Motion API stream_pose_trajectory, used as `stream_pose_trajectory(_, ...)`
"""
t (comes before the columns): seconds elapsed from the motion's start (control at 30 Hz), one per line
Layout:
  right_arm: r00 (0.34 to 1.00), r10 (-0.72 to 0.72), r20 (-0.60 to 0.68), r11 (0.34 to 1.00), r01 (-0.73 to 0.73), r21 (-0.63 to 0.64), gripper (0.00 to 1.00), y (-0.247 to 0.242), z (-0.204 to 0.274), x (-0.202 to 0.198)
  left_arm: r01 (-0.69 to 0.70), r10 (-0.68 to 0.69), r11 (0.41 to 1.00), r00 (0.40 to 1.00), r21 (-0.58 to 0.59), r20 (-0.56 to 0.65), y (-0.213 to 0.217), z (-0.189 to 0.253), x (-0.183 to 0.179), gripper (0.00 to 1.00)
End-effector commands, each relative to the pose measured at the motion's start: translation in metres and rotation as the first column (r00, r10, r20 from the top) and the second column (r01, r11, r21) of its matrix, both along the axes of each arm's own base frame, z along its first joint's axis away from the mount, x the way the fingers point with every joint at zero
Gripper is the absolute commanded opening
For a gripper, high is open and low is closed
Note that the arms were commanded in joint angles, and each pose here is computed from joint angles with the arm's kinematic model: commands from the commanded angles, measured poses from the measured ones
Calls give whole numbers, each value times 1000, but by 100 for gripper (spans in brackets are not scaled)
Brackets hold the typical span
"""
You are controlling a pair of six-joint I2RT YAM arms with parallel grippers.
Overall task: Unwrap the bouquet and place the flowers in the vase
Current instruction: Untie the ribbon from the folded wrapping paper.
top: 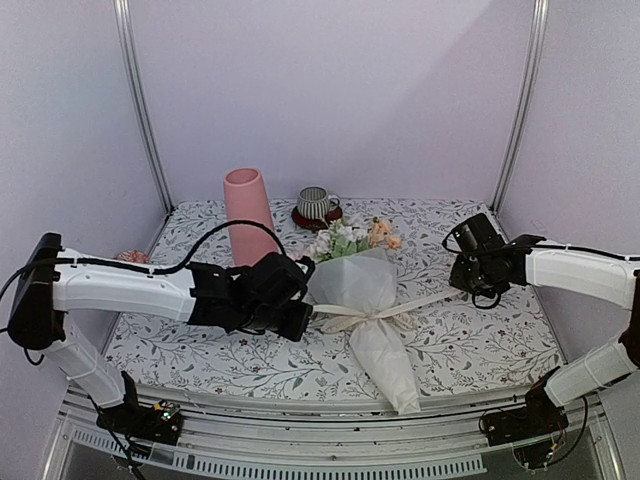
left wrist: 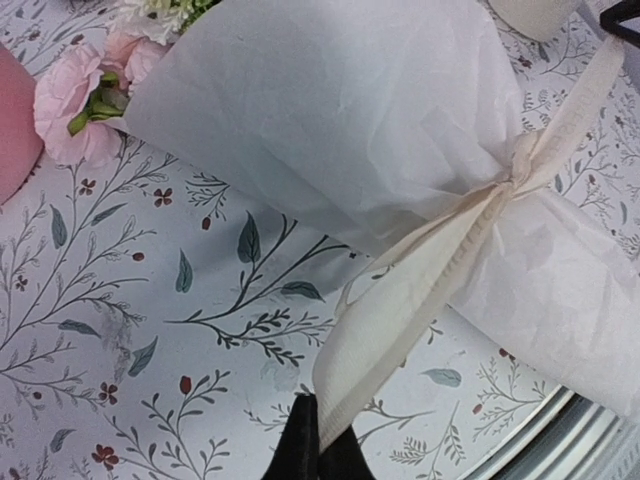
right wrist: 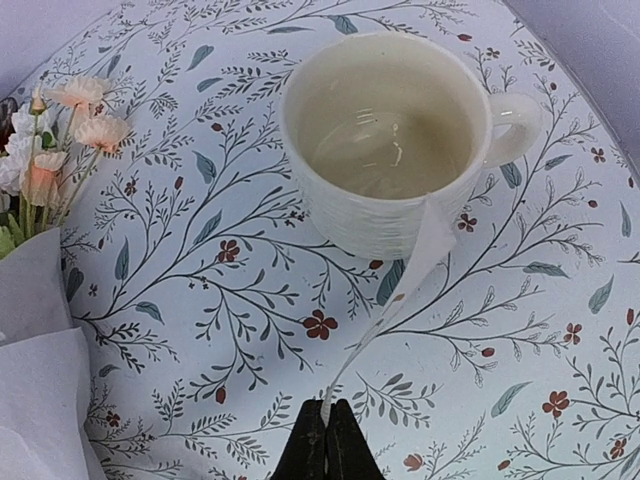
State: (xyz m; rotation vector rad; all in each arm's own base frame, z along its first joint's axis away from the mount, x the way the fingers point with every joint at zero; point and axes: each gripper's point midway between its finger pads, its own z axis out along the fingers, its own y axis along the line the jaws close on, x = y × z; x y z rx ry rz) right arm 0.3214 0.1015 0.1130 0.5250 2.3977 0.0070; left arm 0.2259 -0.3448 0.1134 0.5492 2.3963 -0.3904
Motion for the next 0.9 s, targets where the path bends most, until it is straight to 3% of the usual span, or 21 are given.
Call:
stream_pose_trajectory(0.0, 998, -67, 19, 996, 68, -52, 1, -18, 2, -2, -66, 65, 997, 997, 36, 27, 23, 6, 6, 0)
stream_pose_trajectory(0.87, 964, -265, 34, 961, 267, -73, 1, -53, 3, -17, -158, 154, 987, 983, 41, 98, 55, 33, 18, 0)
